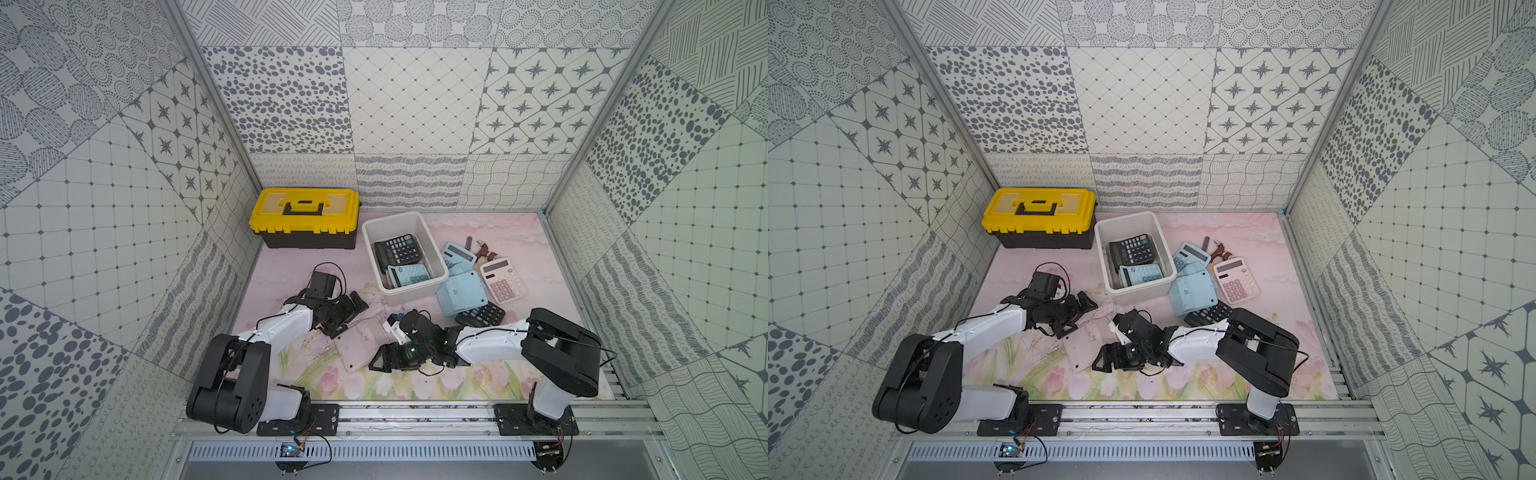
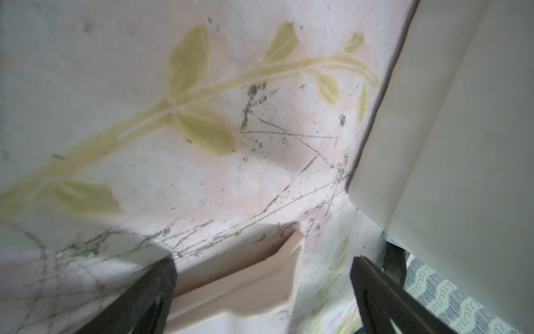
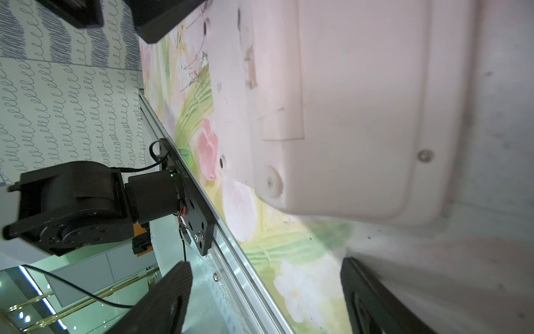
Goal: Put the calculator in the storage box
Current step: Pick up the calculator at the center of the board.
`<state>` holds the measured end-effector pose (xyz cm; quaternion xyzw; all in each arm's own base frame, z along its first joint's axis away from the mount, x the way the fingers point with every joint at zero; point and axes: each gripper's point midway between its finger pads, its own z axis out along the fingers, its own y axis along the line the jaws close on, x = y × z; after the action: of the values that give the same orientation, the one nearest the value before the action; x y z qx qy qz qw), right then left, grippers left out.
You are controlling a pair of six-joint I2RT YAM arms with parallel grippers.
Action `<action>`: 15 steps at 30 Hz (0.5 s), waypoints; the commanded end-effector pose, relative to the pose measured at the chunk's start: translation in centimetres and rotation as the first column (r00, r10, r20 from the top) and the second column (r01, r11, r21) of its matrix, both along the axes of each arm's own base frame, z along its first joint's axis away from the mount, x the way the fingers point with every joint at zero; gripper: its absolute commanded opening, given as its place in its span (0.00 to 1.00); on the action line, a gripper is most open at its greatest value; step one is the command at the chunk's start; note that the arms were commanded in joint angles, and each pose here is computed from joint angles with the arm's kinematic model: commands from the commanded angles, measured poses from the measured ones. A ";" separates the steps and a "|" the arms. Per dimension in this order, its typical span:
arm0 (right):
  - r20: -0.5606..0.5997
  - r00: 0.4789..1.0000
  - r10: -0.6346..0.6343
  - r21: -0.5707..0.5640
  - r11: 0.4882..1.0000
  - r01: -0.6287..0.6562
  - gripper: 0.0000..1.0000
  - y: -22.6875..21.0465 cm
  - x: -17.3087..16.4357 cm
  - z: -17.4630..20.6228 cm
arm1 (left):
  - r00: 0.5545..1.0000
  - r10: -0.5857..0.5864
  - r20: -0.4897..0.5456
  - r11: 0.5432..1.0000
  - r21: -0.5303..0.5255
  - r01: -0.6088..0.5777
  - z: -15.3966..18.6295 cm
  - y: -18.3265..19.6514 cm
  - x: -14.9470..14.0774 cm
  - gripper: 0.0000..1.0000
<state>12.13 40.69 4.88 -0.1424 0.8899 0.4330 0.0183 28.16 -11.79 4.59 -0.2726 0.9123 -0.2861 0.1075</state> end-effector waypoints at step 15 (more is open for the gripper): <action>0.033 0.985 -0.172 0.083 0.982 0.169 0.78 0.7 3.4 0.9 | 0.995 -0.045 -0.086 0.994 -0.101 0.036 -0.4 -2.4 -5.4 1.00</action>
<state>14.20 40.94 4.74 -0.0859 0.8921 0.4415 0.0435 25.28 -13.46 4.79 -0.2568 0.9084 -0.3152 0.0975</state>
